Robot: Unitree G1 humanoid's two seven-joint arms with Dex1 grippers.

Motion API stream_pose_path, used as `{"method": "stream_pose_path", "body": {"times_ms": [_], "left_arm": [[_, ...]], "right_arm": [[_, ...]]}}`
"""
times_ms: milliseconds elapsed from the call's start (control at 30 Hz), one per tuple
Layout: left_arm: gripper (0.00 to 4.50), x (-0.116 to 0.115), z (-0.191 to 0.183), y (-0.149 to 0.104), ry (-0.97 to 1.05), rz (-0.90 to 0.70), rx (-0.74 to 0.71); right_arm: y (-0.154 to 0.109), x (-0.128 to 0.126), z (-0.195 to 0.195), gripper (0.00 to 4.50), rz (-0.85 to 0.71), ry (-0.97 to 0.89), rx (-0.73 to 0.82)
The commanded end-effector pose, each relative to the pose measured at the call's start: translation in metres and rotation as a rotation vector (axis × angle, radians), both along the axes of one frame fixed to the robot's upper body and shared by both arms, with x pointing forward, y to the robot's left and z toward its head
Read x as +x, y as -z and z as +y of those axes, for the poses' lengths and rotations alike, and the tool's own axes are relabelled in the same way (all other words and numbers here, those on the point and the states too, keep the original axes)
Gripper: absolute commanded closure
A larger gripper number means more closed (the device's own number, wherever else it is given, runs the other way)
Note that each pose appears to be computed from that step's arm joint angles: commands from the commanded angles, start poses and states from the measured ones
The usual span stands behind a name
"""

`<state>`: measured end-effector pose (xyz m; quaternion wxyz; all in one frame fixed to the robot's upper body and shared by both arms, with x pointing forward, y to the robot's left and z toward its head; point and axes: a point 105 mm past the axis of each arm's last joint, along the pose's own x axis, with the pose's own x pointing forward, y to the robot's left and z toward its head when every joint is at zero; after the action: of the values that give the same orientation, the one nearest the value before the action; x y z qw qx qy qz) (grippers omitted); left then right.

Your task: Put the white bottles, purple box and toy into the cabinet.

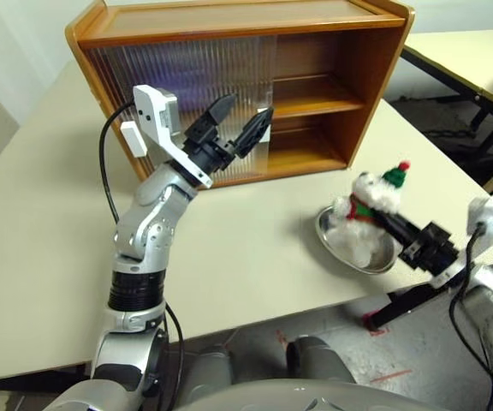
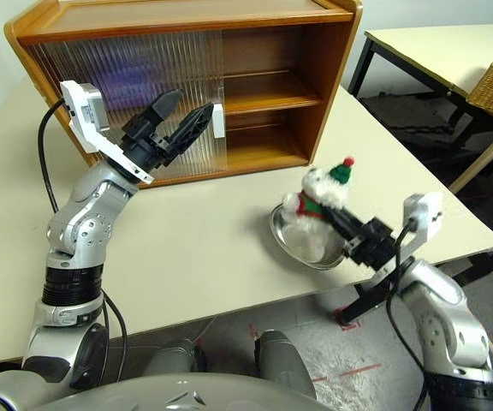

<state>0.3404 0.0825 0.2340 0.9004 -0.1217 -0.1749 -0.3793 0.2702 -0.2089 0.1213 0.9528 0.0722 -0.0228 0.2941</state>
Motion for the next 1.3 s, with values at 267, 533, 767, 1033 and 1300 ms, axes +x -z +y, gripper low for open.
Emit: {"method": "stream_pose_path", "body": {"times_ms": [267, 533, 767, 1033, 1300], "left_arm": [[0.0, 0.0, -0.006, 0.0, 0.026, -0.008, 0.007], [0.0, -0.002, -0.002, 0.002, 0.003, -0.005, 0.009], [0.0, -0.003, 0.002, 0.001, -0.021, -0.009, 0.008], [0.0, -0.004, 0.005, 0.001, -0.037, -0.007, 0.007], [0.0, -0.005, 0.006, 0.001, -0.051, -0.006, 0.004]], "right_arm": [[-0.099, 0.047, 0.009, 4.4, -0.214, -0.048, 0.017], [-0.123, 0.09, 0.028, 4.4, -0.248, -0.066, -0.034], [-0.118, 0.122, 0.033, 4.4, -0.231, -0.045, -0.07], [-0.112, 0.148, 0.043, 4.4, -0.218, -0.036, -0.107], [-0.109, 0.172, 0.059, 4.4, -0.205, -0.029, -0.112]]}}
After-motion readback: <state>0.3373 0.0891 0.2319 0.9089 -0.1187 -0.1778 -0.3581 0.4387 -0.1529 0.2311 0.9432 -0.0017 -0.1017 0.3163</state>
